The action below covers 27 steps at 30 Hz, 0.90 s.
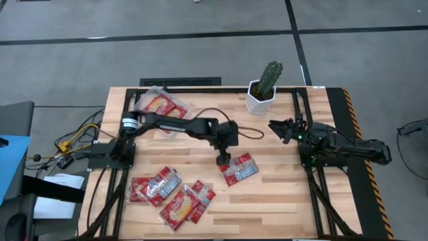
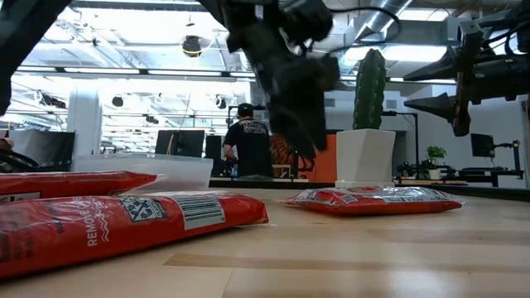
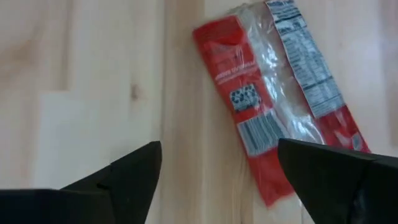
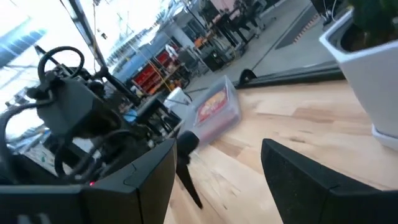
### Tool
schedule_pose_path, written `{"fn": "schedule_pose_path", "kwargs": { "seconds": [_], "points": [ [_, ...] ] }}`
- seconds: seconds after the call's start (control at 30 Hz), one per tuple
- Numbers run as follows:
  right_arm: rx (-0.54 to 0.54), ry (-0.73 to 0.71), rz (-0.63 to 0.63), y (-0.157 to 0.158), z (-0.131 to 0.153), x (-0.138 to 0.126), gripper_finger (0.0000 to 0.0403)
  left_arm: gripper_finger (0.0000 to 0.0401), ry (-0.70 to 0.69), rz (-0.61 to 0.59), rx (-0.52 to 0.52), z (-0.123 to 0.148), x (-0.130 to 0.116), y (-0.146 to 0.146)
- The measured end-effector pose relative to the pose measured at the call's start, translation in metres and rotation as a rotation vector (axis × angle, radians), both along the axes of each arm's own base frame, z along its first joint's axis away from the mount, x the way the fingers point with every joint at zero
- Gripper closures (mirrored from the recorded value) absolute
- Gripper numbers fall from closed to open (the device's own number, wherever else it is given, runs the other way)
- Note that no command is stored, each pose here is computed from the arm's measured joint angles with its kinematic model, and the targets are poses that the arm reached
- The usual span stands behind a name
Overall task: Sort popcorn bags into baskets
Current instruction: Put the red popcorn bag into the transparent bin
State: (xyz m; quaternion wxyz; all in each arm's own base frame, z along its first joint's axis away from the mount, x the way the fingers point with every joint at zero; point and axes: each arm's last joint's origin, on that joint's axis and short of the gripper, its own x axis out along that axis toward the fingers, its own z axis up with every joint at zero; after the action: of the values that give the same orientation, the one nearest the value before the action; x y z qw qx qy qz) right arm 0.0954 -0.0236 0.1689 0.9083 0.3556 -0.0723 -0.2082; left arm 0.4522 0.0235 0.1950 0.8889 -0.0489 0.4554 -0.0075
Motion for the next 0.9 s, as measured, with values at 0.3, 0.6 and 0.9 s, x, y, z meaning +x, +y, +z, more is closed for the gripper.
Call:
{"fn": "schedule_pose_path", "kwargs": {
  "seconds": [0.3,0.6,0.9],
  "points": [
    [-0.004,0.029,0.044,0.004,-0.002,0.003,0.0143,0.009,-0.008,0.014,-0.066,-0.051,0.021,-0.034],
    [-0.01,0.032,0.063,0.006,-0.002,0.003,0.0143,0.0199,0.098,0.121,-0.023,-0.071,0.017,-0.039],
    [-0.01,0.028,0.06,0.006,-0.002,0.003,0.0143,0.0385,0.115,0.115,-0.153,-0.07,0.017,-0.032]
  ]
}}
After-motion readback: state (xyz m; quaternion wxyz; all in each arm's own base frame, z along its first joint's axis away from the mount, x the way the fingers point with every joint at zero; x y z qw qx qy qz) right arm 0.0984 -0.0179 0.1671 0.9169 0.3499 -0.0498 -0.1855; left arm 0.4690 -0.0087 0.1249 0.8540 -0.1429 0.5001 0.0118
